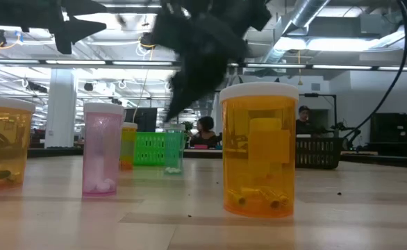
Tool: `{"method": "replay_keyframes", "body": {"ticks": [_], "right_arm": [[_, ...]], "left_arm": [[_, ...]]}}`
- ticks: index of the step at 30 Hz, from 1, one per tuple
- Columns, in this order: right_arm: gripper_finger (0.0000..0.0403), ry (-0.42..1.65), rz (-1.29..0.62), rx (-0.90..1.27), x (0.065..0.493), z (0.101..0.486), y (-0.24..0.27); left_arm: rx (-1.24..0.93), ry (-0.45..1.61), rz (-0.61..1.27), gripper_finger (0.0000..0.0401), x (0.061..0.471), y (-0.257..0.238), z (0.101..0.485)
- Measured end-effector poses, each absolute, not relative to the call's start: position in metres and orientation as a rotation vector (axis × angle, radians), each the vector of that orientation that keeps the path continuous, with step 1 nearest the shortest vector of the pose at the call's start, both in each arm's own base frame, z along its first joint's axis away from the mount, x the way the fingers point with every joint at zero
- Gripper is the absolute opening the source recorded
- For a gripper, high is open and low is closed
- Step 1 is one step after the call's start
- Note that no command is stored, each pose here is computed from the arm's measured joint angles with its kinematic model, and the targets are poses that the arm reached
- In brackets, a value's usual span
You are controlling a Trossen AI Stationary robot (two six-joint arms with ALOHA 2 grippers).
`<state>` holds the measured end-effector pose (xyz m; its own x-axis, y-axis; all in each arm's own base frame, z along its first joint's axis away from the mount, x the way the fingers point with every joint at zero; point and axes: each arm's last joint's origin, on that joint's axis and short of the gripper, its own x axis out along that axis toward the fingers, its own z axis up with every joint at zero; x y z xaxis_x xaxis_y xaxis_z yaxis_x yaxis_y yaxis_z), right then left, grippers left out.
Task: Pick and place medicine bottles into bin by pill shape (circle, oval)
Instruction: Put the blue tablet bottle into the black basket
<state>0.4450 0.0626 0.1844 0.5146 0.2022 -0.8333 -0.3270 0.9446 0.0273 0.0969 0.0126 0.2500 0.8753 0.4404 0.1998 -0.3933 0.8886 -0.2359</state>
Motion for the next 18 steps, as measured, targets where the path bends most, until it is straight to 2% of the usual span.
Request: {"method": "replay_keyframes", "body": {"ticks": [10, 18], "right_arm": [[0.022, 0.993, 0.325, -0.143, 0.4461, 0.1781, 0.0624], [0.0171, 1.0, 0.327, -0.146, 0.4454, 0.1781, 0.0623]], "left_arm": [[-0.195, -0.257, 0.439, 0.022, 0.0968, 0.0126, 0.2503], [-0.195, -0.255, 0.439, 0.022, 0.0968, 0.0126, 0.2501]]}}
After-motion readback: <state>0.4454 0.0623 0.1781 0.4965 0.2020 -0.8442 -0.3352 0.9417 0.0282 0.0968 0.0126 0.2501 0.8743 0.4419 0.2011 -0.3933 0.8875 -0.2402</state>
